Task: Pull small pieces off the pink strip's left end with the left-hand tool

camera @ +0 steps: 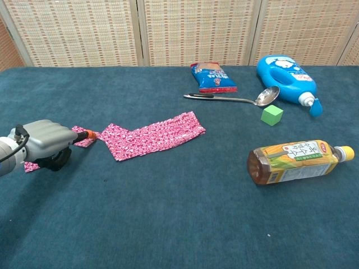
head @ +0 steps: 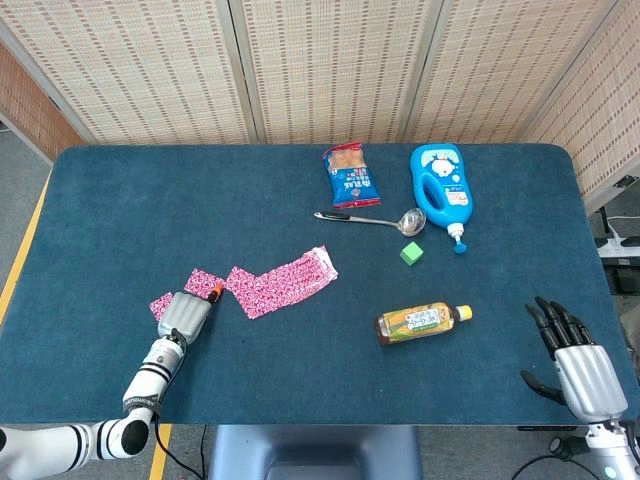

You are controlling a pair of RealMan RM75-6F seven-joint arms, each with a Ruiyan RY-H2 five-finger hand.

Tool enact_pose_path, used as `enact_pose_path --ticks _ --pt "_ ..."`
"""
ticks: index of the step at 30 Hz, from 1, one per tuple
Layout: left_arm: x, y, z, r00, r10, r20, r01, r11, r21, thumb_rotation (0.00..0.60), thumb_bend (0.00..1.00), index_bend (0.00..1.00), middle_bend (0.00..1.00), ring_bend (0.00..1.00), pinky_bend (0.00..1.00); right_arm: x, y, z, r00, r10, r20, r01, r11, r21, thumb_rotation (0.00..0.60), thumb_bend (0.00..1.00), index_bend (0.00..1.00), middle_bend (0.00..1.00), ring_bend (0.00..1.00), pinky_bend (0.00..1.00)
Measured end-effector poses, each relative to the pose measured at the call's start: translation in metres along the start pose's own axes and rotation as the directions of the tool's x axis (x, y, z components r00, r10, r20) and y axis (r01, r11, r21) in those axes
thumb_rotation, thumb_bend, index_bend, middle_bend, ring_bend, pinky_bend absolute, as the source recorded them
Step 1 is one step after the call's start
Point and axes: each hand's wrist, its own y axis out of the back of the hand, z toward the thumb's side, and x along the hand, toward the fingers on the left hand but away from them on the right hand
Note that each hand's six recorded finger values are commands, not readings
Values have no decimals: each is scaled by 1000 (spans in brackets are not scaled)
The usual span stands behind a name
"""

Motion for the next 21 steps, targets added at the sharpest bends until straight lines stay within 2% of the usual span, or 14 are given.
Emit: enact_pose_path --ticks 12,21 --pt "10 0 -16 998 -24 -54 27 999 42 600 830 0 733 723 676 -1 -1 0 1000 7 5 -7 1000 2 600 111 0 0 0 163" --pt "15 -2 -14 996 -48 -74 52 997 53 600 830 0 733 724 678 0 -1 0 1000 11 5 -11 1000 2 600 111 0 0 0 163"
